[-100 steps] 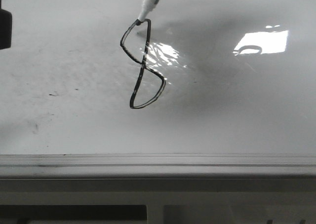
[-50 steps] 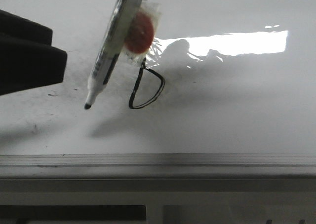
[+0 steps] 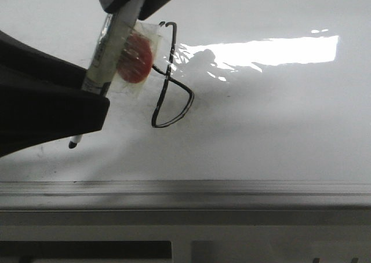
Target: Write number 8 on whiteboard
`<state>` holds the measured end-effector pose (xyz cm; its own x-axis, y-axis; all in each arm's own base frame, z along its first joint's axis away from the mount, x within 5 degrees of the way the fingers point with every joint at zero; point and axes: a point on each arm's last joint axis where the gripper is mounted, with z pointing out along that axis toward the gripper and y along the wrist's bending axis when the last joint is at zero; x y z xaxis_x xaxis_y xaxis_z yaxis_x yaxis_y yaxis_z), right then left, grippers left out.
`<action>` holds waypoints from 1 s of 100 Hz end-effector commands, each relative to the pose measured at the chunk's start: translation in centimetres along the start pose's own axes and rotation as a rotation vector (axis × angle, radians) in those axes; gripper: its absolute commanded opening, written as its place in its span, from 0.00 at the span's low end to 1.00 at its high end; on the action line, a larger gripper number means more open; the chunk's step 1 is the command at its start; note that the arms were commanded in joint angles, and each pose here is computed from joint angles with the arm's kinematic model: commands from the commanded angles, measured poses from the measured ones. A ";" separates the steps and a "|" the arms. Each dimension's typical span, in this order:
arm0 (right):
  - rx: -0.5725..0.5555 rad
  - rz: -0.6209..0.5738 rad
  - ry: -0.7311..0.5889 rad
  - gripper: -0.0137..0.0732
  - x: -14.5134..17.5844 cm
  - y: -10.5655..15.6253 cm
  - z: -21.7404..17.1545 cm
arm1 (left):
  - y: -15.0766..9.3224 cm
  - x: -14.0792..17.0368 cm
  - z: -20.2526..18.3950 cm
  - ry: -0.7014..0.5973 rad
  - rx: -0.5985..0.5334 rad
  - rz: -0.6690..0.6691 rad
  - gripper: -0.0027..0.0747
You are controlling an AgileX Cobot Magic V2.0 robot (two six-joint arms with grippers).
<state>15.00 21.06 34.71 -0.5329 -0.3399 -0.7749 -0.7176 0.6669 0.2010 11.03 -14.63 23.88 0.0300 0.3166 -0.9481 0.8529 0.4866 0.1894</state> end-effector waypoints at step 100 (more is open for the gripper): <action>-0.028 0.007 -0.103 0.55 -1.4 0.4 -1.0 | 2.8 -1.8 -0.8 0.006 -0.222 -0.681 0.01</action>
<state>15.03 21.18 34.73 -0.5375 -0.3276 -0.7770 -0.7148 0.6658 0.2138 12.21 -13.22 24.31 -0.4565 0.0619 -0.8876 0.6257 0.7316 -0.2707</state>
